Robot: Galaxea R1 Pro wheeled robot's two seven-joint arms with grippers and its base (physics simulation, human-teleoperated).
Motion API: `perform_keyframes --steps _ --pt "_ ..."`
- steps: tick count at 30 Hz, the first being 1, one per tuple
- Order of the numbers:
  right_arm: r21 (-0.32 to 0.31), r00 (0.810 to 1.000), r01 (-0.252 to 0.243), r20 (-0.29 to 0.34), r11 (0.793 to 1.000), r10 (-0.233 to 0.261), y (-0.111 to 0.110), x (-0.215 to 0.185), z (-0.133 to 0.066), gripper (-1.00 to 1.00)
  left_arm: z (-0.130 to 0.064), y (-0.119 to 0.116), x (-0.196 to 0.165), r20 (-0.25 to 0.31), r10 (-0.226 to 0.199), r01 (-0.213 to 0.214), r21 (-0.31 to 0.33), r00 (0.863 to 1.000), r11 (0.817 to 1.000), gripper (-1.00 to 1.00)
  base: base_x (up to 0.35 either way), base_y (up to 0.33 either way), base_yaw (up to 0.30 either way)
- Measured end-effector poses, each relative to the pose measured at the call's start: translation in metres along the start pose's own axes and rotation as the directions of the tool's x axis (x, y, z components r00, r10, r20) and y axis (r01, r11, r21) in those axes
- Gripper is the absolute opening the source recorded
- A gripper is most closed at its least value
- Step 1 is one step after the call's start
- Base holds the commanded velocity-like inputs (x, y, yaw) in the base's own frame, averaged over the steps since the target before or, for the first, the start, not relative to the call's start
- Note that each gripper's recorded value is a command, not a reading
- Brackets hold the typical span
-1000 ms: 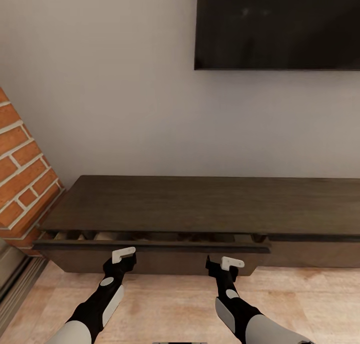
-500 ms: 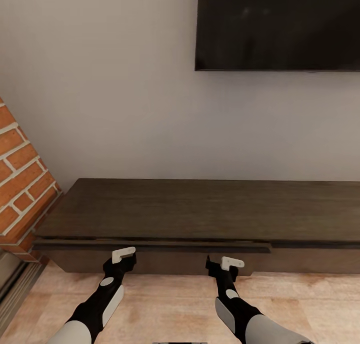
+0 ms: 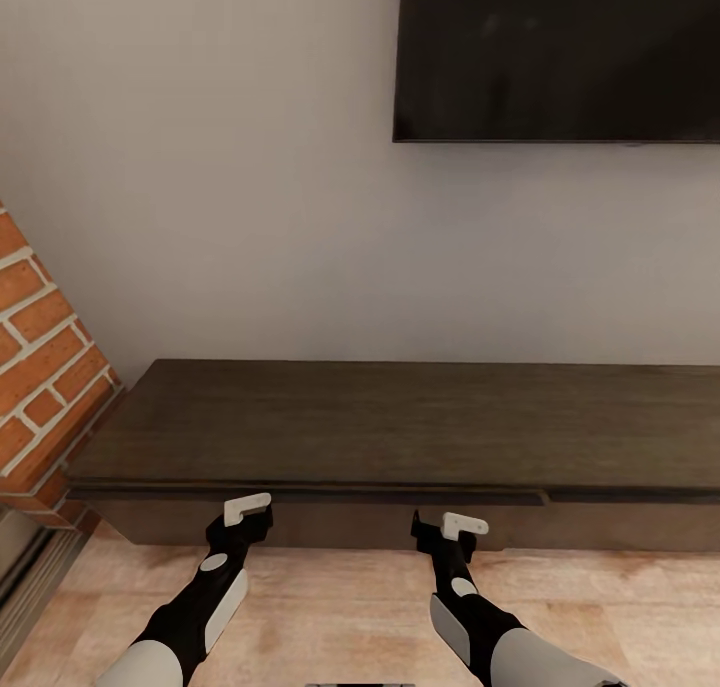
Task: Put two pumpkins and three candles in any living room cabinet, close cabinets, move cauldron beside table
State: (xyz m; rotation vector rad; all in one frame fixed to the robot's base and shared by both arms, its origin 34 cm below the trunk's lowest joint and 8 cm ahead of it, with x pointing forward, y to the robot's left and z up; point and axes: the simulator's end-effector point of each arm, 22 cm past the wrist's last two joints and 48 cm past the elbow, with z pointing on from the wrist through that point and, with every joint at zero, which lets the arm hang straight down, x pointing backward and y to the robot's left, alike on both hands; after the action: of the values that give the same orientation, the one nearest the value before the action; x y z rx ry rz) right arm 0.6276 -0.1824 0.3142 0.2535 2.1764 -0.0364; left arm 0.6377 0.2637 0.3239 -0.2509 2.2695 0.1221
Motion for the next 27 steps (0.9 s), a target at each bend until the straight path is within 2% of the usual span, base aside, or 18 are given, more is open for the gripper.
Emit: perform_keyframes --steps 5,16,21,25,27 --pt "0.000 1.000 0.000 0.000 1.000 0.000 0.000 0.000 0.000 1.00 0.000 0.000 0.000 0.001 0.001 -0.001 0.000 1.000 1.000 1.00 -0.149 0.001 0.000" --pt "0.000 1.000 0.001 -0.003 1.000 -0.001 0.000 0.001 0.000 1.00 0.000 0.000 0.000 0.000 0.001 -0.001 0.000 1.000 1.000 1.00 -0.321 0.000 0.000" --pt "-0.003 0.999 0.008 -0.038 1.000 -0.008 0.002 0.007 0.000 1.00 0.000 0.000 0.001 -0.013 0.001 -0.001 -0.001 1.000 1.000 1.00 -0.334 0.000 0.000" --pt "-0.011 0.991 0.025 -0.128 1.000 -0.027 0.008 0.023 -0.001 1.00 -0.001 0.002 0.013 -0.083 0.017 -0.018 -0.008 0.996 1.000 1.00 -0.336 0.000 0.000" --pt "-0.021 0.977 0.039 -0.209 0.999 -0.042 0.011 0.032 -0.001 1.00 -0.003 0.001 0.025 -0.174 0.039 -0.040 -0.005 0.984 0.999 1.00 -0.327 0.000 0.000"
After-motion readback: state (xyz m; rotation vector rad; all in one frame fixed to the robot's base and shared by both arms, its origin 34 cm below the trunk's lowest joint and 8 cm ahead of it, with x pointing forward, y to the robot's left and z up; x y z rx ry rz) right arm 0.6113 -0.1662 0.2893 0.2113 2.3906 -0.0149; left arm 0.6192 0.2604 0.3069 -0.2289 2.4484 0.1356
